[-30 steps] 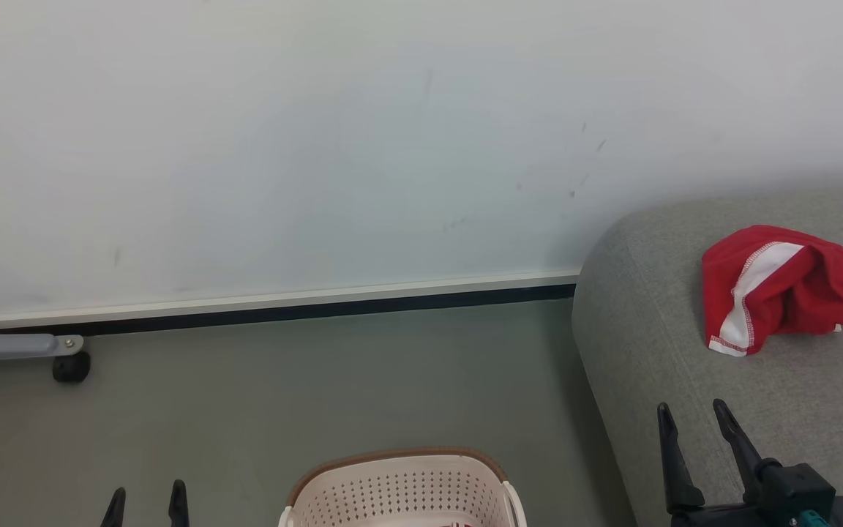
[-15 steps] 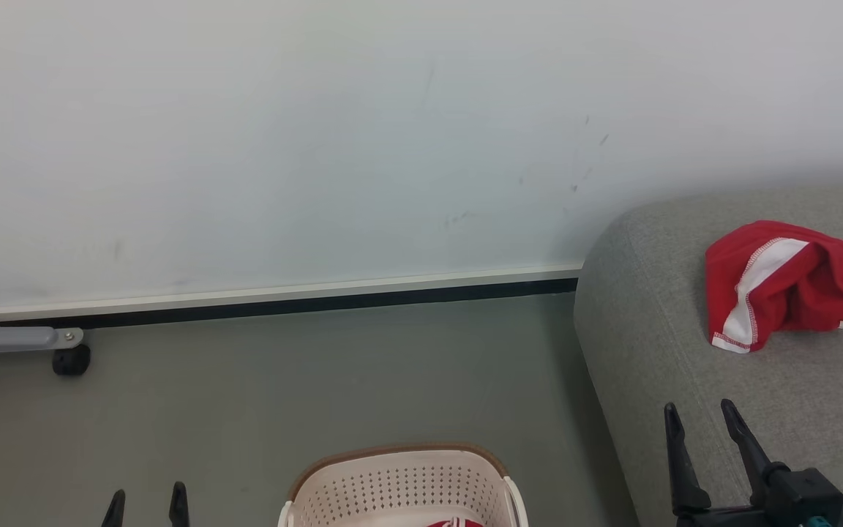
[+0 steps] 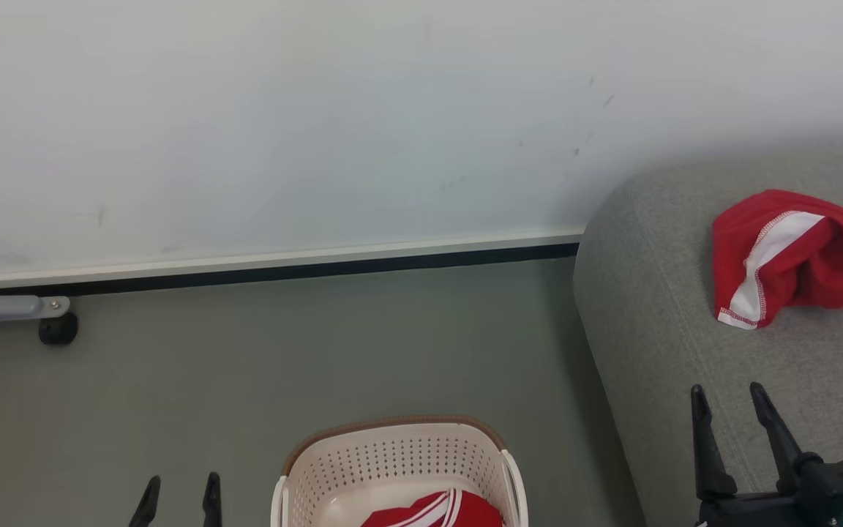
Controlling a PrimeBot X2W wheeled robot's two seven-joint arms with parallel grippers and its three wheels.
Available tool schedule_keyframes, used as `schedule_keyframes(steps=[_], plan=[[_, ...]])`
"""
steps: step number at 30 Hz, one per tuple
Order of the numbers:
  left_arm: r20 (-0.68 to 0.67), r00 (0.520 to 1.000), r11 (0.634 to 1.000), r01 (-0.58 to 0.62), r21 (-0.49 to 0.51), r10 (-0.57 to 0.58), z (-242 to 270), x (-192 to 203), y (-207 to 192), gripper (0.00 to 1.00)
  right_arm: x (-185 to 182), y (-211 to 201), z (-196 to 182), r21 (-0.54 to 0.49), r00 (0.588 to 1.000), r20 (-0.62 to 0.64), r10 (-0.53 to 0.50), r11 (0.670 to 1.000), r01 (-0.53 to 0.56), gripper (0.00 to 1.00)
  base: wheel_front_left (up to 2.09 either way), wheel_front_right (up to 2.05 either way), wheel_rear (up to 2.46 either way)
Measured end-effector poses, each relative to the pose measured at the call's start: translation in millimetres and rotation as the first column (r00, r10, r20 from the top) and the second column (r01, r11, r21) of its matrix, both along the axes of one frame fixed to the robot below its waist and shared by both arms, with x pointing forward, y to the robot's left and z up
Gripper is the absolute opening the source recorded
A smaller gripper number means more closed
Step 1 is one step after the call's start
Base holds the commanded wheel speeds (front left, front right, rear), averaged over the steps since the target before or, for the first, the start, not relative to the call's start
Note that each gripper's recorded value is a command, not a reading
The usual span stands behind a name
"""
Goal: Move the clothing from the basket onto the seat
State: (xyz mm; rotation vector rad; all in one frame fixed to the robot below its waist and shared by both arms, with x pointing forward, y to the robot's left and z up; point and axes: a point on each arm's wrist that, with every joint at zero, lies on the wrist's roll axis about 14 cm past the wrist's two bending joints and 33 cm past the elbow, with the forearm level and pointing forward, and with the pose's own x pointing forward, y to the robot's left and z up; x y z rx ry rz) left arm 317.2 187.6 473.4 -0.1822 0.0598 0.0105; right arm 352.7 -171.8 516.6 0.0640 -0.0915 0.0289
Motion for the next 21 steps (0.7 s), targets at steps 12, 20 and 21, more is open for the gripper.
schedule_keyframes(steps=[12,20,21], plan=[[-0.084,0.971,0.975,0.223,-0.017,-0.223,-25,41,-69,1.0,37,-23,16,-0.038,0.998,0.053,-0.043,0.998,0.045,1.0,0.0,0.0,0.0],[-0.278,0.869,0.91,0.41,-0.062,-0.41,-84,54,-132,1.0,85,-30,42,-0.075,0.99,0.136,-0.04,0.996,0.051,1.0,0.0,0.0,0.0],[-0.321,0.84,0.896,0.438,-0.073,-0.437,-98,54,-142,1.0,94,-32,45,-0.077,0.988,0.147,-0.044,0.995,0.056,1.0,0.0,0.0,0.0]])
